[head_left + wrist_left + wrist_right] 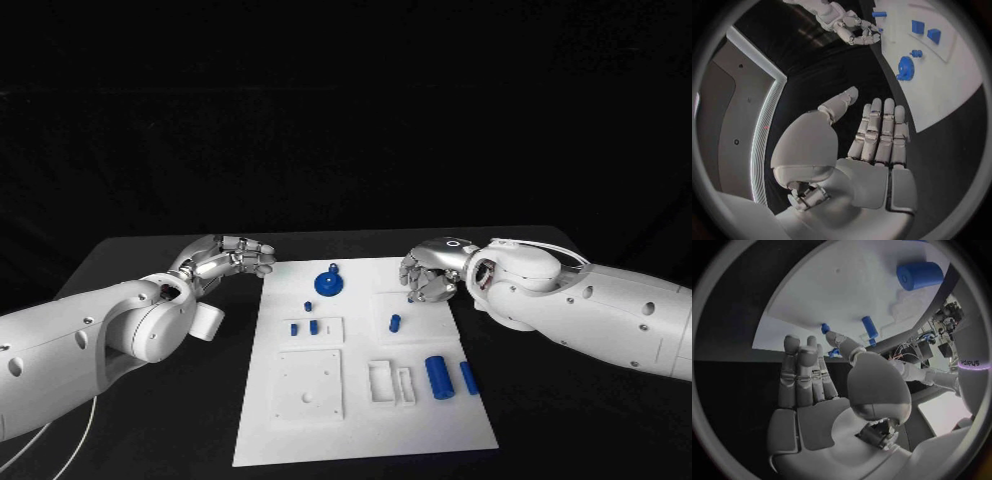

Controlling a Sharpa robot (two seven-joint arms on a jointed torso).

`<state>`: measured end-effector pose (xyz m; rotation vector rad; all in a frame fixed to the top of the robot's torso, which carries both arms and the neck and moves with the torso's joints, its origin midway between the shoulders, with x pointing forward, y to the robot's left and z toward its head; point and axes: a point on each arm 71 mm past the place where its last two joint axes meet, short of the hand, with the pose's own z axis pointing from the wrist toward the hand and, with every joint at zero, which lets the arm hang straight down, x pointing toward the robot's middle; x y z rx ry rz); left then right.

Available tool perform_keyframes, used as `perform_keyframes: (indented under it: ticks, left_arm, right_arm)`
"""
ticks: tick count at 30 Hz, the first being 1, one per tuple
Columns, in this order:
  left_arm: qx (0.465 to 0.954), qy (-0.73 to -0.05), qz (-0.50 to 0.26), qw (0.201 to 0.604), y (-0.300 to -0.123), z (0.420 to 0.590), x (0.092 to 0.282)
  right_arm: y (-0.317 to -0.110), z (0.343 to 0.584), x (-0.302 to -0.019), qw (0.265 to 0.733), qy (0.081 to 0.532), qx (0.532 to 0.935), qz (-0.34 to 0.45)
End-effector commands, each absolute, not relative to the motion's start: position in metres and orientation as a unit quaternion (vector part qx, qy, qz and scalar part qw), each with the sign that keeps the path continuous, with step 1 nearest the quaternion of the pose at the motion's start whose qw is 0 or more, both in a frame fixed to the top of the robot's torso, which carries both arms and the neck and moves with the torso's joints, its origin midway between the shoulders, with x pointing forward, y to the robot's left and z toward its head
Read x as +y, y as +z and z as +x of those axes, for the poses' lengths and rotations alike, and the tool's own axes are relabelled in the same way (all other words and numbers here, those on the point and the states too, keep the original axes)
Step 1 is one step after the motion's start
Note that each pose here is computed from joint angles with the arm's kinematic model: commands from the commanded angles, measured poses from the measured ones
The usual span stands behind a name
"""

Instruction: Assemble the parts on the task board

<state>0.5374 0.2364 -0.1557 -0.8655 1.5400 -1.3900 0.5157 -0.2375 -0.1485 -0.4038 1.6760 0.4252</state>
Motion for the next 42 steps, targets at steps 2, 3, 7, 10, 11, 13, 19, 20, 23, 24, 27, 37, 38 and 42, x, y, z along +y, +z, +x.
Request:
perform_keyframes:
  ticks: [2, 3, 7, 10, 11, 13, 19, 20, 23, 24, 27, 37, 38, 42]
  left_arm:
    - [0.608, -0.573, -0.347, 0.425, -0.153, 0.537, 0.235]
    - [0.608, -0.573, -0.348, 0.425, -0.153, 0.537, 0.236]
    - [0.609, -0.572, -0.349, 0.425, -0.154, 0.537, 0.237]
    - [0.608, -0.571, -0.350, 0.426, -0.154, 0.537, 0.239]
    - [0.608, -0.570, -0.350, 0.427, -0.154, 0.537, 0.239]
    - [0.607, -0.569, -0.351, 0.429, -0.154, 0.538, 0.240]
    - [0.608, -0.568, -0.352, 0.428, -0.154, 0.539, 0.240]
    - [0.609, -0.568, -0.352, 0.427, -0.154, 0.539, 0.240]
    - [0.609, -0.568, -0.352, 0.426, -0.154, 0.539, 0.240]
    - [0.609, -0.568, -0.352, 0.427, -0.154, 0.539, 0.240]
    - [0.609, -0.567, -0.353, 0.427, -0.154, 0.539, 0.241]
    - [0.611, -0.565, -0.356, 0.425, -0.155, 0.539, 0.242]
    - [0.611, -0.565, -0.355, 0.425, -0.155, 0.539, 0.242]
    - [0.611, -0.566, -0.355, 0.424, -0.155, 0.539, 0.241]
  right_arm:
    - [-0.162, 0.512, -0.237, 0.610, 0.160, 0.750, -0.197]
    - [-0.163, 0.512, -0.237, 0.609, 0.160, 0.751, -0.198]
    - [-0.165, 0.510, -0.236, 0.604, 0.159, 0.755, -0.200]
    - [-0.165, 0.508, -0.236, 0.604, 0.161, 0.755, -0.201]
    - [-0.165, 0.507, -0.236, 0.605, 0.162, 0.754, -0.201]
    - [-0.164, 0.507, -0.236, 0.610, 0.167, 0.749, -0.197]
    - [-0.158, 0.508, -0.236, 0.642, 0.189, 0.722, -0.175]
    - [-0.157, 0.509, -0.237, 0.647, 0.192, 0.718, -0.171]
    - [-0.155, 0.509, -0.238, 0.653, 0.196, 0.712, -0.166]
    - [-0.155, 0.509, -0.238, 0.654, 0.198, 0.712, -0.163]
    - [-0.155, 0.509, -0.239, 0.652, 0.199, 0.714, -0.162]
    - [-0.160, 0.507, -0.236, 0.625, 0.195, 0.737, -0.169]
    - [-0.161, 0.508, -0.236, 0.624, 0.194, 0.738, -0.169]
    - [-0.162, 0.508, -0.236, 0.619, 0.186, 0.743, -0.174]
